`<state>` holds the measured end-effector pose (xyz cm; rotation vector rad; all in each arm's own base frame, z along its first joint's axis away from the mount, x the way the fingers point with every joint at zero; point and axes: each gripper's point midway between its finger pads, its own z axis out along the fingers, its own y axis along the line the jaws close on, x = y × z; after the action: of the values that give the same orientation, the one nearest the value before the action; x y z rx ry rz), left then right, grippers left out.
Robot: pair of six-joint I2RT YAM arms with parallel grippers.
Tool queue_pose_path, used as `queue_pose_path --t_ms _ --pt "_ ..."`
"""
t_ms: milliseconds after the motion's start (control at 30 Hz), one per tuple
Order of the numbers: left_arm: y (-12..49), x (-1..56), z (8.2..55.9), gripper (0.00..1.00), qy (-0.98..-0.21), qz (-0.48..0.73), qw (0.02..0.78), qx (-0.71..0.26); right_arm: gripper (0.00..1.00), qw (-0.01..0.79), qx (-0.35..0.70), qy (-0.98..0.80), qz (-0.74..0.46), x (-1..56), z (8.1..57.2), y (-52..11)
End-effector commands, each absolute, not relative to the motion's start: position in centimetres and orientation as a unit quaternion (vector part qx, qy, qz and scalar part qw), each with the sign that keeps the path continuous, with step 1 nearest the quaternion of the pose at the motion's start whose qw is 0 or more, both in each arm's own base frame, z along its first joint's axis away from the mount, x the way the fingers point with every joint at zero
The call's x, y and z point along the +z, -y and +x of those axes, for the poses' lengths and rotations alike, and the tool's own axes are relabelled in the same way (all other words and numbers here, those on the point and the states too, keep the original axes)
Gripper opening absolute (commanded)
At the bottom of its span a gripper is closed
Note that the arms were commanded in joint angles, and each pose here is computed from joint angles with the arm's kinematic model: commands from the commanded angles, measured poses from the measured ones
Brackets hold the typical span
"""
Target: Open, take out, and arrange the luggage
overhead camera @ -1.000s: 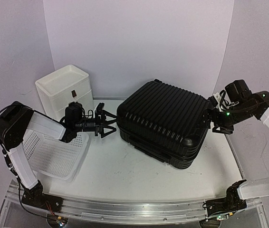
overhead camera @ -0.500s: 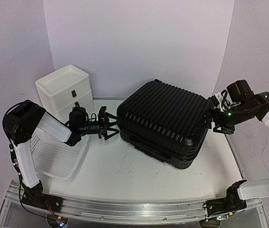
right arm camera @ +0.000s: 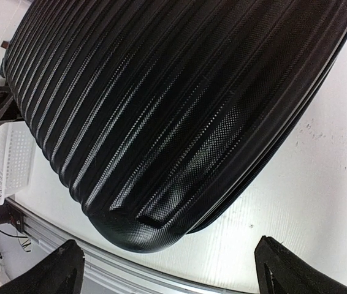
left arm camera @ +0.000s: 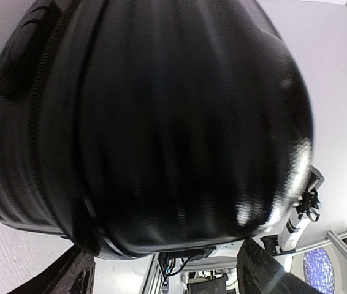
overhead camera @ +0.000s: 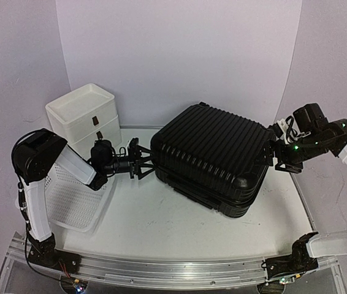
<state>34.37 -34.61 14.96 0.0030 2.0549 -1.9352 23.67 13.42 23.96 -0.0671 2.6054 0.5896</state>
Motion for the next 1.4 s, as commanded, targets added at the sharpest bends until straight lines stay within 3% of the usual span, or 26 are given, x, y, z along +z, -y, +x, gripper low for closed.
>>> queue_pose_path --t_ms 0,167,467,800,967,1133,1367 --pt "34.9 23.6 33.8 0.78 -0.638 0.079 0.241 -0.728 0.98 0.246 0.218 -0.944 -0.032 24.2 23.9 -13.7" --pt "34.7 25.3 33.4 0.68 -0.627 0.087 0.252 -0.732 0.98 0.244 0.217 -0.945 -0.031 24.0 23.9 -13.6" --pt "35.1 30.6 33.3 0.71 -0.585 0.127 0.285 -0.749 0.98 0.276 0.146 -0.949 -0.051 24.3 23.7 -11.1" --pt "36.2 37.0 35.3 0.73 -0.532 0.16 0.332 -0.762 0.98 0.417 -0.032 -0.904 -0.088 26.4 25.4 -5.1" --pt "36.9 38.4 36.7 0.73 -0.52 0.158 0.339 -0.768 0.98 0.525 -0.031 -0.84 -0.132 26.2 27.7 -6.3" --pt "37.2 40.3 37.1 0.72 -0.505 0.163 0.352 -0.771 0.98 0.588 -0.046 -0.762 -0.266 23.6 29.0 -9.3" --pt "37.7 41.4 37.8 0.72 -0.501 0.166 0.363 -0.768 0.98 0.702 -0.109 -0.679 -0.187 27.4 33.1 -8.2"
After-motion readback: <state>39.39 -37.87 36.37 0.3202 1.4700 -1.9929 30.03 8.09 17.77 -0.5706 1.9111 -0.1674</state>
